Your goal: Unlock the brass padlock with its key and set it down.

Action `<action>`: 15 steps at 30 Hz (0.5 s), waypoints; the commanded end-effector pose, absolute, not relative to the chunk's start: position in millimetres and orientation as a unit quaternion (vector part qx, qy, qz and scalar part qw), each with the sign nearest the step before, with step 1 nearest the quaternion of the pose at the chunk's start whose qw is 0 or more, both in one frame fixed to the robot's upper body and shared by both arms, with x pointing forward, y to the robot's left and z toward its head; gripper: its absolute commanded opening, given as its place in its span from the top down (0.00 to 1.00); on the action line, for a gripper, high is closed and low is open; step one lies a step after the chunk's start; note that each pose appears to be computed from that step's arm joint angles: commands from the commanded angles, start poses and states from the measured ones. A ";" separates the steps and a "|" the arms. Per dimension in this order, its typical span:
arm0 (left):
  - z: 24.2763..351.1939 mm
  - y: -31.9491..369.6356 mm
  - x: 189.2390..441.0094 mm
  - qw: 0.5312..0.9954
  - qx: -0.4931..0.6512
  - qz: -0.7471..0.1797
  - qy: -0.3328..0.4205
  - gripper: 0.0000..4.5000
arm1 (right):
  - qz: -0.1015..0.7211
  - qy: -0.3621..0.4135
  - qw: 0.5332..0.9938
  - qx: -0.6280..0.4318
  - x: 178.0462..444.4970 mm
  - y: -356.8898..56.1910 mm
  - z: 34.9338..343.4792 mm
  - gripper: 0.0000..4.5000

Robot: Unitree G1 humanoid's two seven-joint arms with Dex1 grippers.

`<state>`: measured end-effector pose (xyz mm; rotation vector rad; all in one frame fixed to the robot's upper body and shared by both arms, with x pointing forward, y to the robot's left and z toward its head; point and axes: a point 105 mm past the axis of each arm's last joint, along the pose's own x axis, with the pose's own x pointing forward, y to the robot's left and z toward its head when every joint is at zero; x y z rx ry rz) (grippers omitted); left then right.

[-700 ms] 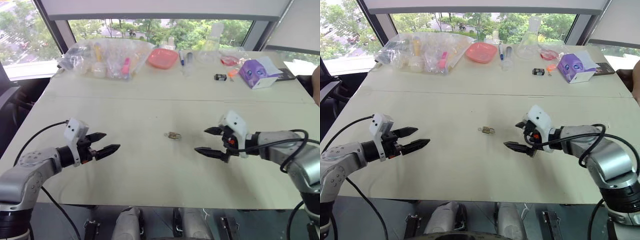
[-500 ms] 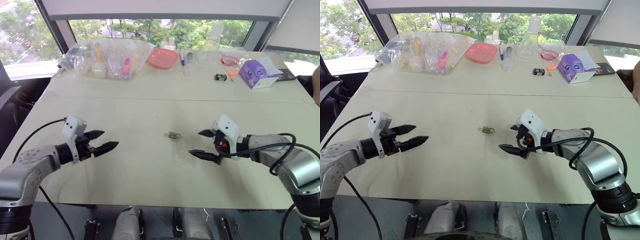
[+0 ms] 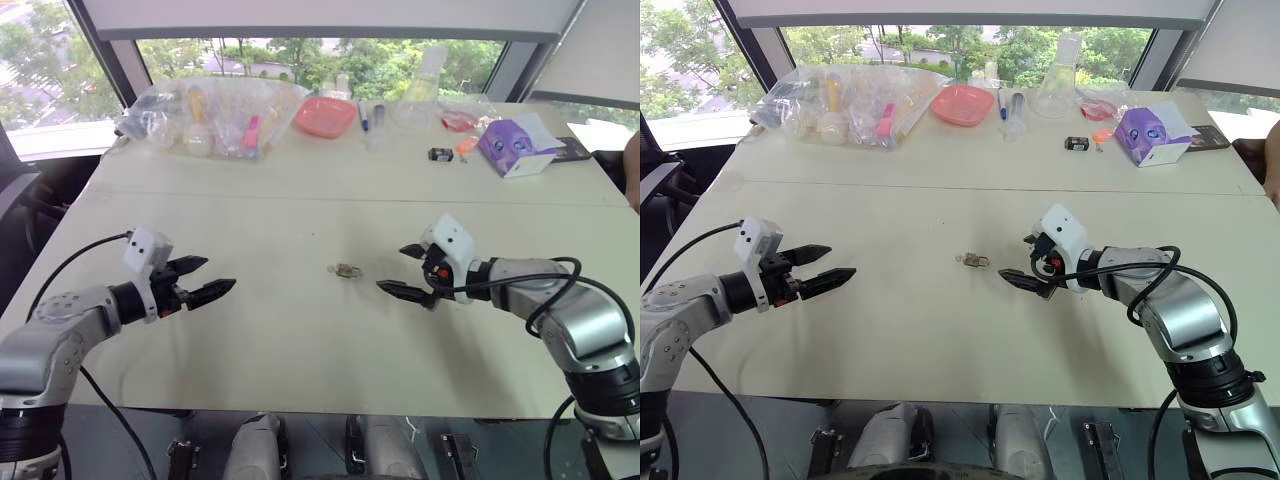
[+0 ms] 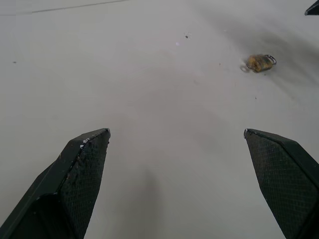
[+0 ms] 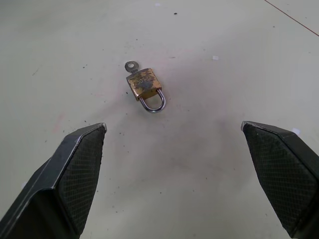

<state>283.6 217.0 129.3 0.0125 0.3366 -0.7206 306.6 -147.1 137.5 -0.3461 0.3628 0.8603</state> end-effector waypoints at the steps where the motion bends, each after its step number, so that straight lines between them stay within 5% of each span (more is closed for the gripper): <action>1: 138.6 218.9 280.6 0.928 0.010 -0.345 0.144 0.01 | 0.418 0.154 0.877 -0.180 305.8 -144.6 140.0 0.00; 9: 139.5 218.5 284.5 0.922 0.045 -0.357 0.144 0.01 | 0.422 0.159 0.871 -0.194 317.7 -145.5 143.1 0.00; 15: 156.0 212.5 287.2 0.883 0.092 -0.431 0.161 0.01 | 0.483 0.176 0.825 -0.234 334.9 -109.0 138.7 0.00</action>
